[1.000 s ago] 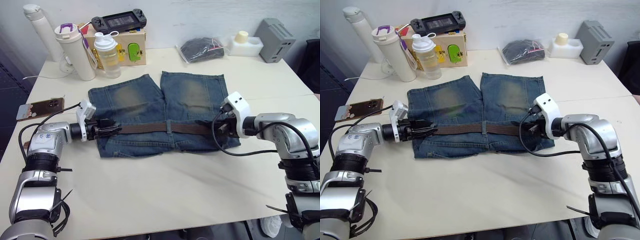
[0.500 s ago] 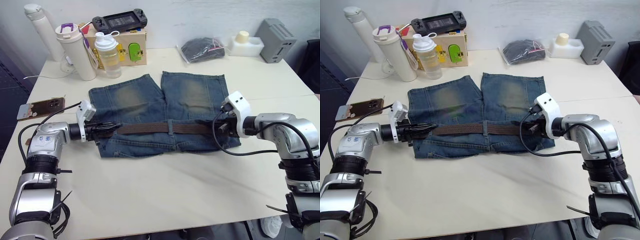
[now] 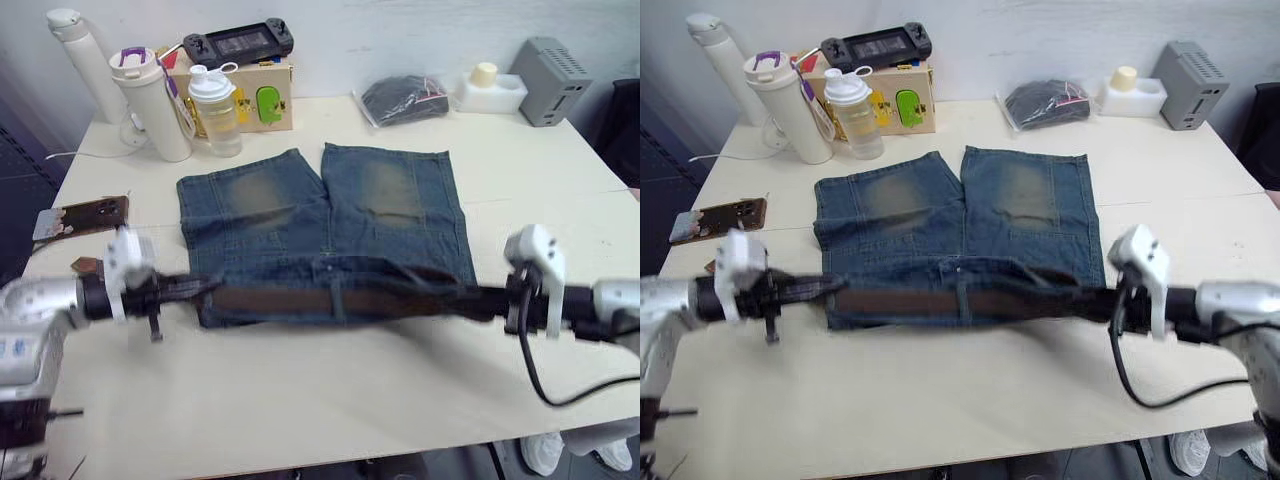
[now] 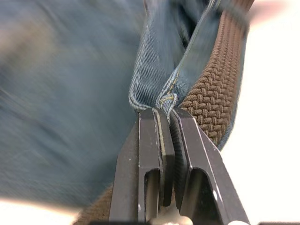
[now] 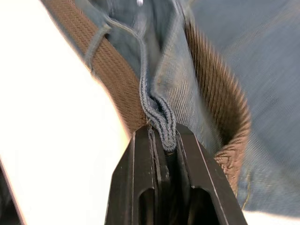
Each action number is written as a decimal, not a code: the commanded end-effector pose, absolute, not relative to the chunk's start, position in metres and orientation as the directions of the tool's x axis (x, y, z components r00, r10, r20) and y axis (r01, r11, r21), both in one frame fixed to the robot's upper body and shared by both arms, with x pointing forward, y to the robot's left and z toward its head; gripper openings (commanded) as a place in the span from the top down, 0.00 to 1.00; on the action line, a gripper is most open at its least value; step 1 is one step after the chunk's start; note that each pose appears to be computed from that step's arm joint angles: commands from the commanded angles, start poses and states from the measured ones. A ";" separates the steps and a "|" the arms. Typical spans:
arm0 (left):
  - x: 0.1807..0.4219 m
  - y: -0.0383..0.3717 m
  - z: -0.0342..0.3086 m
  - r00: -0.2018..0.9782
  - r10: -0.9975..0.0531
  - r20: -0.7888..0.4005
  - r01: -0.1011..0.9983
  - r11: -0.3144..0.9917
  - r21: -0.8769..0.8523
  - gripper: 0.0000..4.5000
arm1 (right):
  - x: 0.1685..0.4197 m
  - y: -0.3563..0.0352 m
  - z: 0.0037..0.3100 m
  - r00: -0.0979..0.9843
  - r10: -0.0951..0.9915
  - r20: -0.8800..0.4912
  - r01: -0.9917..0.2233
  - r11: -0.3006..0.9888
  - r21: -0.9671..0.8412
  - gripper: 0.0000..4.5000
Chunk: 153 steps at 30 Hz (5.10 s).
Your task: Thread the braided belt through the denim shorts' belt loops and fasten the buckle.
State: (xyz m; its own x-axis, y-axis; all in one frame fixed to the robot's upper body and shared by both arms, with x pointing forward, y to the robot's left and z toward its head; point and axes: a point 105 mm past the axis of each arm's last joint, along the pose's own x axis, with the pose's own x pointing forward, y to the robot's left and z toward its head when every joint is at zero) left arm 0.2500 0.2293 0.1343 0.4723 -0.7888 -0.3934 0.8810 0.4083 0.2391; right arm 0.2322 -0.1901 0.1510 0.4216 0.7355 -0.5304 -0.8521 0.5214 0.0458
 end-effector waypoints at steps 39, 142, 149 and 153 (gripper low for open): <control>0.320 0.244 0.154 0.525 -0.756 -0.391 0.851 0.469 0.236 0.01 | 0.339 -0.164 0.178 0.594 0.625 -0.506 -0.780 0.601 -0.173 0.00; 0.309 0.303 0.117 0.811 0.356 -0.464 -0.439 0.895 -0.081 0.00 | 0.261 -0.058 0.175 0.199 0.937 -0.288 -0.966 0.138 -0.219 0.01; 0.297 0.297 0.078 0.756 0.332 -0.564 -0.463 0.880 -0.103 0.00 | 0.261 -0.056 0.180 0.212 0.940 -0.266 -0.963 0.154 -0.222 0.01; 0.295 0.294 0.069 0.758 0.300 -0.579 -0.464 0.872 -0.156 0.12 | 0.261 -0.056 0.182 0.225 0.940 -0.258 -0.960 0.169 -0.222 0.00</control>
